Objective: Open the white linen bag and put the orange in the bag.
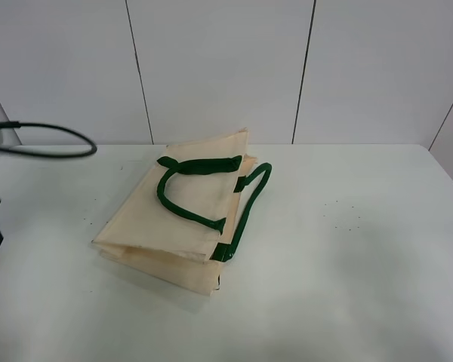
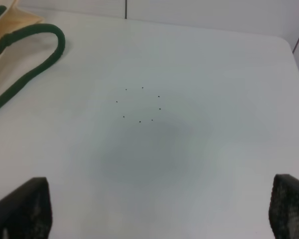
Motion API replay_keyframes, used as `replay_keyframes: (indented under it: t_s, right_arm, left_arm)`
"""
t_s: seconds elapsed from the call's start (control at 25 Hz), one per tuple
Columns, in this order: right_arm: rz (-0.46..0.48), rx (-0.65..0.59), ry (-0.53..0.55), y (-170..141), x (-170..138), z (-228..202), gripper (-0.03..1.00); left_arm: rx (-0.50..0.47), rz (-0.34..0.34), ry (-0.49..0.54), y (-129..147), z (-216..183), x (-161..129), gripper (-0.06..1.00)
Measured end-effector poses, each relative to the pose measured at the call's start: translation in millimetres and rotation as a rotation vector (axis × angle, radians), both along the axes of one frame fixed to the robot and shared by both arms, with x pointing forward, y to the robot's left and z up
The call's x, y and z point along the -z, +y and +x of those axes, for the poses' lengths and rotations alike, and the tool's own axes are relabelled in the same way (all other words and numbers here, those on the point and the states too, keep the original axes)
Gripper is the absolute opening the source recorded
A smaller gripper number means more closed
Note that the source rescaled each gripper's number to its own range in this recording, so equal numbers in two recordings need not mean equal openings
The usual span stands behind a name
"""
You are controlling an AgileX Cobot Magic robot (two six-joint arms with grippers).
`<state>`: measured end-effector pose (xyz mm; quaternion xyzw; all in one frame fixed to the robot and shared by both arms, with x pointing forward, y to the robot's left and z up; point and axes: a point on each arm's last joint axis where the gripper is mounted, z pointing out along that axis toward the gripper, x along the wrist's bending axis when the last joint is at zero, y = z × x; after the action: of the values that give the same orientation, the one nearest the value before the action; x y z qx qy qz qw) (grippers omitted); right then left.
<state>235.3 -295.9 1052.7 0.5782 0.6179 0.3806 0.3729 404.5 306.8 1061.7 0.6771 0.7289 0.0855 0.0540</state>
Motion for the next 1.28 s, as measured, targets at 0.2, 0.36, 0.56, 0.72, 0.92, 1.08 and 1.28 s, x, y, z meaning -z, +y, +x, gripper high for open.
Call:
replay_keyframes:
  t_s: [0.2, 0.36, 0.56, 0.72, 0.92, 1.08, 1.28]
  right_arm:
    - [0.0, 0.0, 0.0, 0.0, 0.0, 0.0, 1.0]
    - [0.0, 0.0, 0.0, 0.0, 0.0, 0.0, 1.0]
    - [0.0, 0.0, 0.0, 0.0, 0.0, 0.0, 1.0]
    - [0.0, 0.0, 0.0, 0.0, 0.0, 0.0, 1.0]
    - [0.0, 0.0, 0.0, 0.0, 0.0, 0.0, 1.0]
    - [0.0, 0.0, 0.0, 0.0, 0.0, 0.0, 1.0]
    - [0.0, 0.0, 0.0, 0.0, 0.0, 0.0, 1.0]
  left_arm:
    - [0.025, 0.006, -0.178, -0.5, -71.1, 19.5, 0.96]
    - [0.035, -0.005, -0.348, -2.2, -112.1, 26.1, 0.96]
    - [0.077, -0.024, -0.614, -6.1, -150.5, 19.4, 0.96]
    - [0.086, -0.015, -0.753, -6.3, -170.7, 18.7, 0.95]
    - [0.086, -0.013, -0.785, -6.3, -175.6, 19.1, 0.95]
    - [0.086, -0.013, -0.785, -6.3, -175.6, 19.1, 0.95]
    - [0.086, -0.013, -0.786, -6.3, -175.7, 19.1, 0.95]
